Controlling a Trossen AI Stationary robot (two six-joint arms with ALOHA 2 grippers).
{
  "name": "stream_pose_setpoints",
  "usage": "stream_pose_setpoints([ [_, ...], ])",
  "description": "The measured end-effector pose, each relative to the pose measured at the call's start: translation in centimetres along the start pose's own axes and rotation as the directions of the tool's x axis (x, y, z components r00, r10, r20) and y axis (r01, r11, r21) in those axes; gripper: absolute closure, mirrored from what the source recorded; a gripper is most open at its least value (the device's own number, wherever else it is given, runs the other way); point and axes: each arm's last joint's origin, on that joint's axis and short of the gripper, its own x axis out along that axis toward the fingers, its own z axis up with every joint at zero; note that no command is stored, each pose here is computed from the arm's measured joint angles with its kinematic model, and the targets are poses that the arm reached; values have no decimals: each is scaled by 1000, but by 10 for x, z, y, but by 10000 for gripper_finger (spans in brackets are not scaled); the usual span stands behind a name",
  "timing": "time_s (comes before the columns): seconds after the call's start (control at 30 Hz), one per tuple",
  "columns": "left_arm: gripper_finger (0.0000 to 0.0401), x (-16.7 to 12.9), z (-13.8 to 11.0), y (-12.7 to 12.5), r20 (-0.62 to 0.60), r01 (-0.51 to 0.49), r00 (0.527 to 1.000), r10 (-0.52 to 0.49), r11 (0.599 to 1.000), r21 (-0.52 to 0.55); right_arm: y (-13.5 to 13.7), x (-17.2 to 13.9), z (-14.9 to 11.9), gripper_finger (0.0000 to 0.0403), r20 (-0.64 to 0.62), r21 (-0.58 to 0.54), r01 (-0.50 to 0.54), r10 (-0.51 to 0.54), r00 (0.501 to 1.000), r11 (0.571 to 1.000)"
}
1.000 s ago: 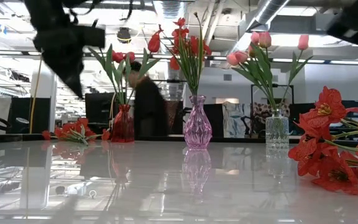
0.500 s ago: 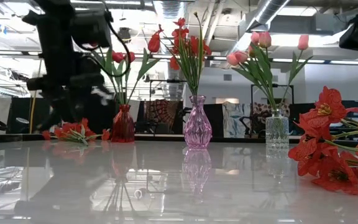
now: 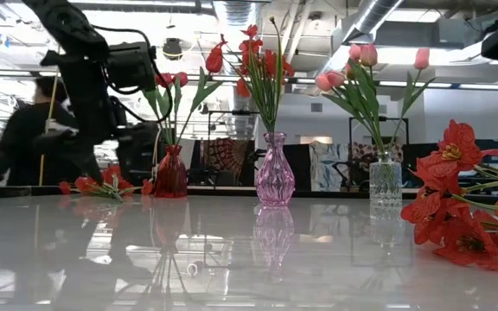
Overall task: Sort flowers into vase by color
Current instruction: Put the orange flowers into the purple vase
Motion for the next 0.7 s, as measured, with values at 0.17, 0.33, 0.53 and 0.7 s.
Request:
stream_pose_setpoints([
  [0.17, 205, 7, -2, -2, 33, 83, 996, -81, 994, -77, 4, 0, -3, 101, 4, -50, 3, -3, 1000, 999],
  [0.33, 205, 11, -5, 5, 37, 50, 998, -46, 993, -109, 8, -1, -7, 101, 6, -75, 3, -2, 1000, 997],
  [0.53, 205, 18, -9, 16, 49, 11, 999, -5, 993, -119, 9, -1, -8, 101, 31, -87, 30, -28, 999, 996],
  [0.7, 205, 23, -12, 21, 48, 8, 999, -4, 997, -77, 9, -1, -7, 101, 37, -78, 36, -33, 999, 996],
])
